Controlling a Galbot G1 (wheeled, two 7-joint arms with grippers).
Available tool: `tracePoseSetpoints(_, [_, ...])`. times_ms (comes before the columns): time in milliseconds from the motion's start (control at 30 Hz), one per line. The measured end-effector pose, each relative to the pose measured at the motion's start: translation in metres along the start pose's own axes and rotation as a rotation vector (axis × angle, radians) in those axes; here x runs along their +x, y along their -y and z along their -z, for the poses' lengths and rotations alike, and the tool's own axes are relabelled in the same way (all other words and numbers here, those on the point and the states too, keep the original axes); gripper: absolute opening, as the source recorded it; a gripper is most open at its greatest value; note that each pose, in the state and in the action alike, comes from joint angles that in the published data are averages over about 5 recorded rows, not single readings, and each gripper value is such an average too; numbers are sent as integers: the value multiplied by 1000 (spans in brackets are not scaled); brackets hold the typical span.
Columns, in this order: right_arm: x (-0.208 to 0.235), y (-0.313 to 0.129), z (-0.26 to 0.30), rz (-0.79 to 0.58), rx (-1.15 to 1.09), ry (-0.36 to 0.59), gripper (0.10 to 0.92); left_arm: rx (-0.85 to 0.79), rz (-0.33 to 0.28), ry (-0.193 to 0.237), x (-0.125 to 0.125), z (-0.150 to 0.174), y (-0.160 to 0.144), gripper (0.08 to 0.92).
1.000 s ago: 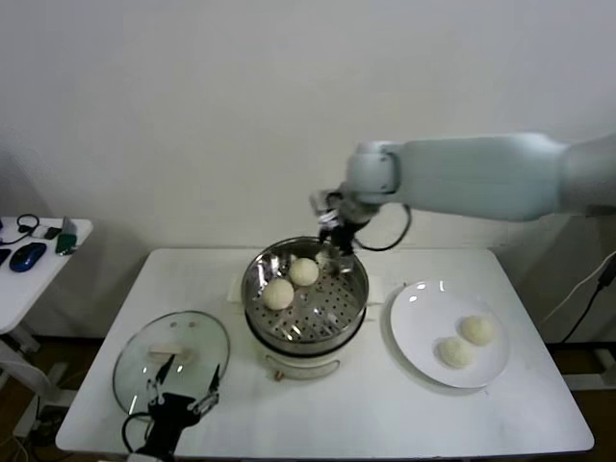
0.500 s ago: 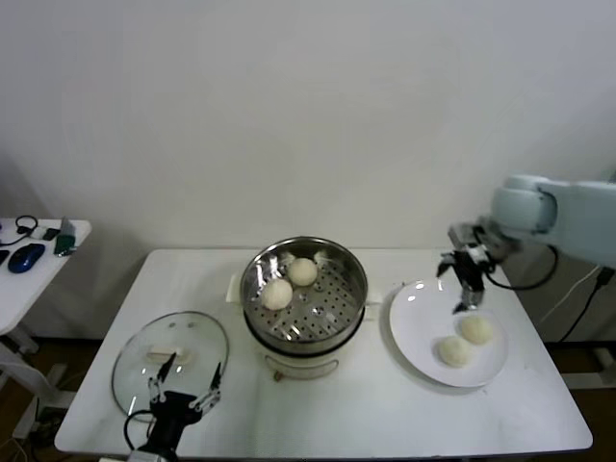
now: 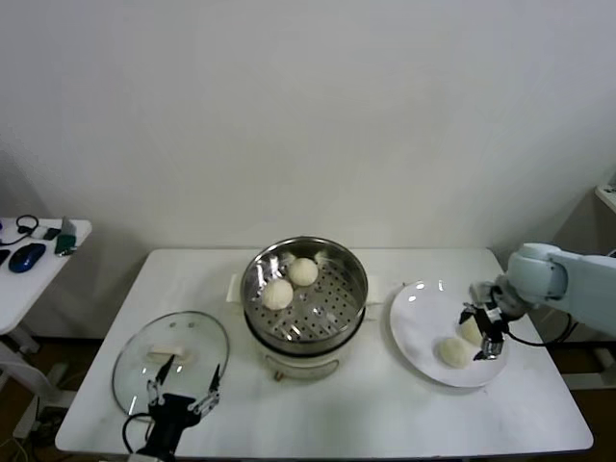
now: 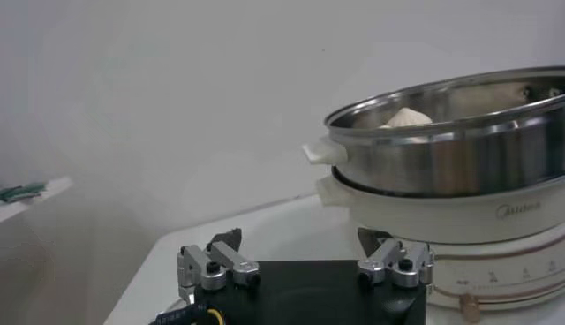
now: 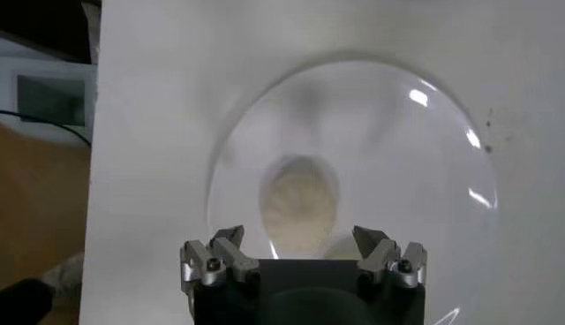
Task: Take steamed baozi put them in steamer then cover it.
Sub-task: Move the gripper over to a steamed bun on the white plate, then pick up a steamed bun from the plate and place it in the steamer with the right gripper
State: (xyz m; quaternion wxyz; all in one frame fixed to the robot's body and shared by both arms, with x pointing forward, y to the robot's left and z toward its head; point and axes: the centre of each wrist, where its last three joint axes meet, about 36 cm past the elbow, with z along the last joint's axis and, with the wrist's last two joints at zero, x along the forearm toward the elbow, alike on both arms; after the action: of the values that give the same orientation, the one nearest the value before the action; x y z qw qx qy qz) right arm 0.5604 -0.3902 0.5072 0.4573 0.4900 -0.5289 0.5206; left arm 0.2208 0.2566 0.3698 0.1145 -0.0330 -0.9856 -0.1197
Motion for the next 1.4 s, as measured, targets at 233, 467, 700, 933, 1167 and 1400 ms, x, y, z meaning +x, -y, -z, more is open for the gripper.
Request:
tracePoseSetpoints(233, [-23,-2,3,-5,-13,-16,823,-3,-1,0,1,1,0,823])
tracePoseSetpoints(467, [-36,-3,6,-8,-23,-18,808,-4,-5,2,1,1,2,823])
tracePoseSetpoints(700, [-45,-2,9,-8,-28,-15,721,-5,-5,4,0,1,2,823])
tracePoseSetpoints(933, [-44,0,7,-5,-24,-13,675,-5,-3,2,1,1,2,823])
tracePoseSetpoints(1167, [-19,13,11,-15,22,7,670,-5,1,3,2,1,3,823])
tracePoseSetpoints(1400, [52,46,30,-78,159,30,670,-4,-1,6,3,3,6,823])
